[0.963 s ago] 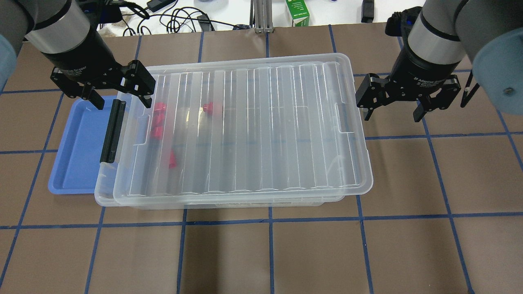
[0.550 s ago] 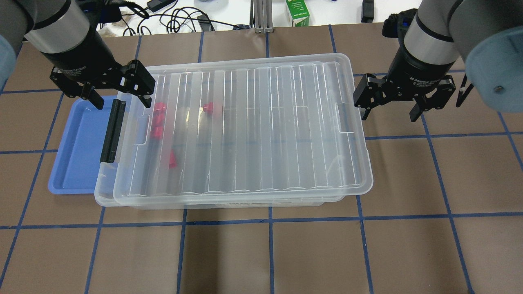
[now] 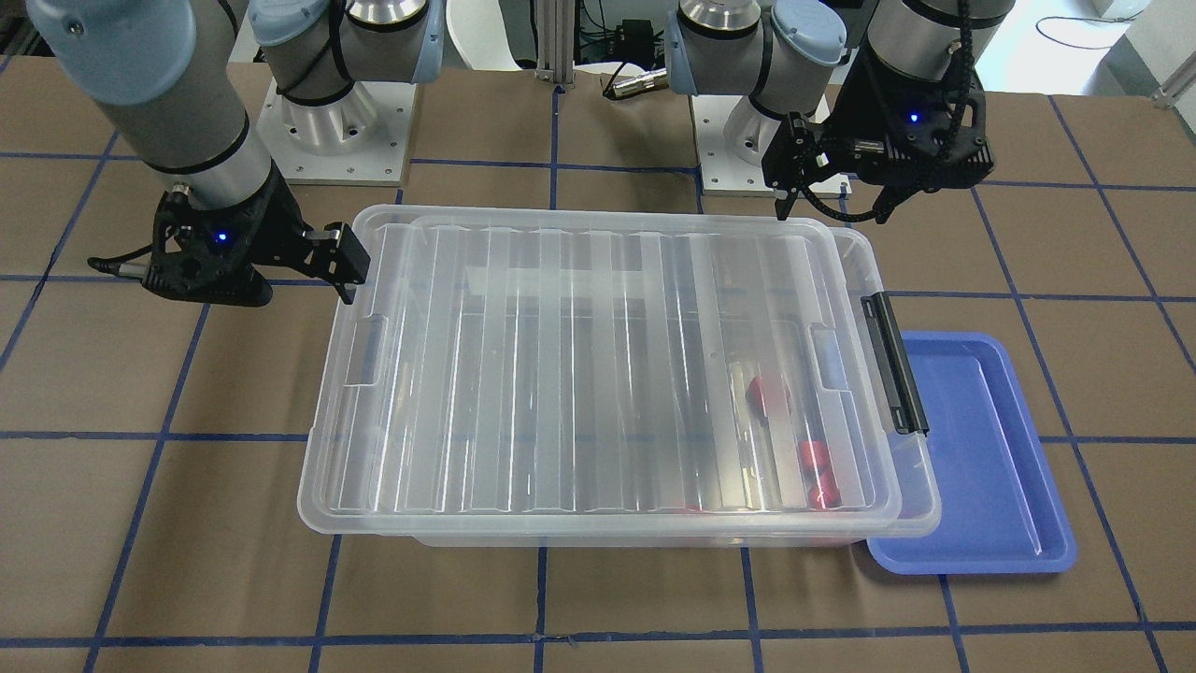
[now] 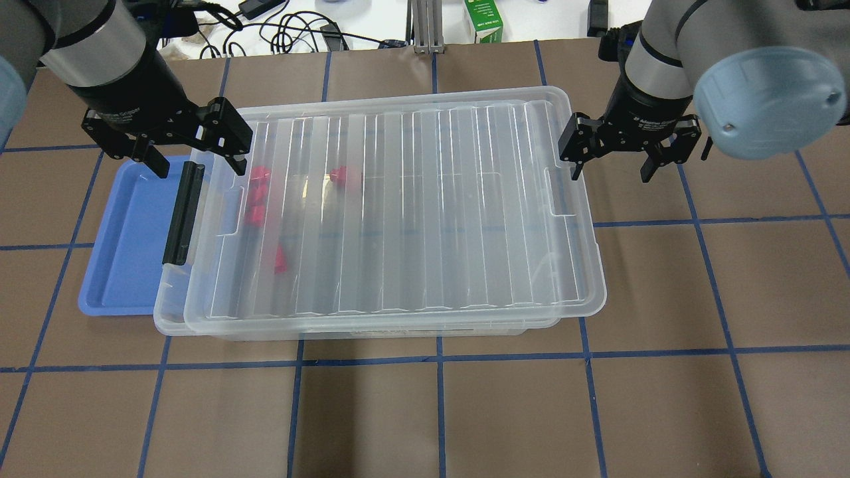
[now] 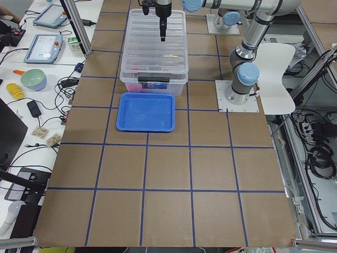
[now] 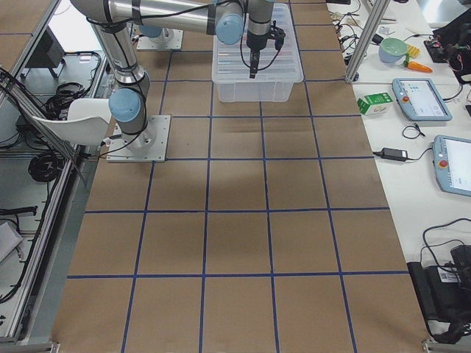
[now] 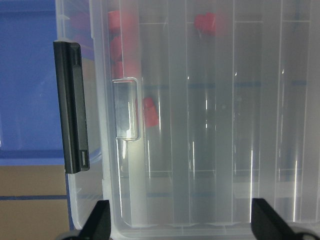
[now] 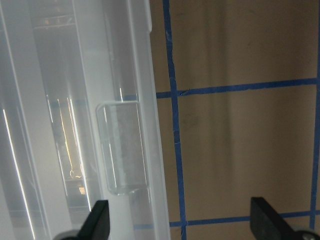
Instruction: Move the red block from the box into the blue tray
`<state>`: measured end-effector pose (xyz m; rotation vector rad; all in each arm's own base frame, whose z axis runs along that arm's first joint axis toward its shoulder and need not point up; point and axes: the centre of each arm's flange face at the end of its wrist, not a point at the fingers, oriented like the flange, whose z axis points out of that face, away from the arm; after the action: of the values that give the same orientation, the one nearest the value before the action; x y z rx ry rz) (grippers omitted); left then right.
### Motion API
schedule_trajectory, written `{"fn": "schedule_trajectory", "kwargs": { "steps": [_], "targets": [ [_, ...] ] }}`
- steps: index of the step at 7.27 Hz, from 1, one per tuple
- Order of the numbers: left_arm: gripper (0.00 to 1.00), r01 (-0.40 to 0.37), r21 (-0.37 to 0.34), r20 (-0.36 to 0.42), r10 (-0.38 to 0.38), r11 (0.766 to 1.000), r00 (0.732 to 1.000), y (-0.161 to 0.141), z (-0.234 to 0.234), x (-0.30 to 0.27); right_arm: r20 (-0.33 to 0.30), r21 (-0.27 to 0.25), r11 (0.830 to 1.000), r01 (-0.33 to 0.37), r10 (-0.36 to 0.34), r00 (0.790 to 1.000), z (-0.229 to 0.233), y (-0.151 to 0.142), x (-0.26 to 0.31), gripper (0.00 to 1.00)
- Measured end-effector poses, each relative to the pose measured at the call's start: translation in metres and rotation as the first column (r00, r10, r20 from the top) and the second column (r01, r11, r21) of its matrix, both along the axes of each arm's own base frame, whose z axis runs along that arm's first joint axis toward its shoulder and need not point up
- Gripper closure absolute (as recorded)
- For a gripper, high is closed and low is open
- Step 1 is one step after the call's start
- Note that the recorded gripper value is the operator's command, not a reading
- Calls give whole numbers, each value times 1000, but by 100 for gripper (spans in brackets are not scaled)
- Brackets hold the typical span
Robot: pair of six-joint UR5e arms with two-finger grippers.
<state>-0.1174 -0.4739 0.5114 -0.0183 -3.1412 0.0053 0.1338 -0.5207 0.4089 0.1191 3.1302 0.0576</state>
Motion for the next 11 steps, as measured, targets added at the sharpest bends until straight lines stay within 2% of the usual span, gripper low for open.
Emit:
{"fn": "schedule_trajectory", "kwargs": {
  "steps": [4, 11],
  "targets": [
    [0, 0, 0, -1, 0, 1000, 1000, 1, 0, 0, -7, 2, 1000, -28, 29, 1000, -42, -31, -1, 0],
    [0, 0, 2, 0, 0, 1000, 1000, 0, -1, 0, -9, 5, 999, -34, 34, 999, -54, -42, -3, 0]
  ]
}}
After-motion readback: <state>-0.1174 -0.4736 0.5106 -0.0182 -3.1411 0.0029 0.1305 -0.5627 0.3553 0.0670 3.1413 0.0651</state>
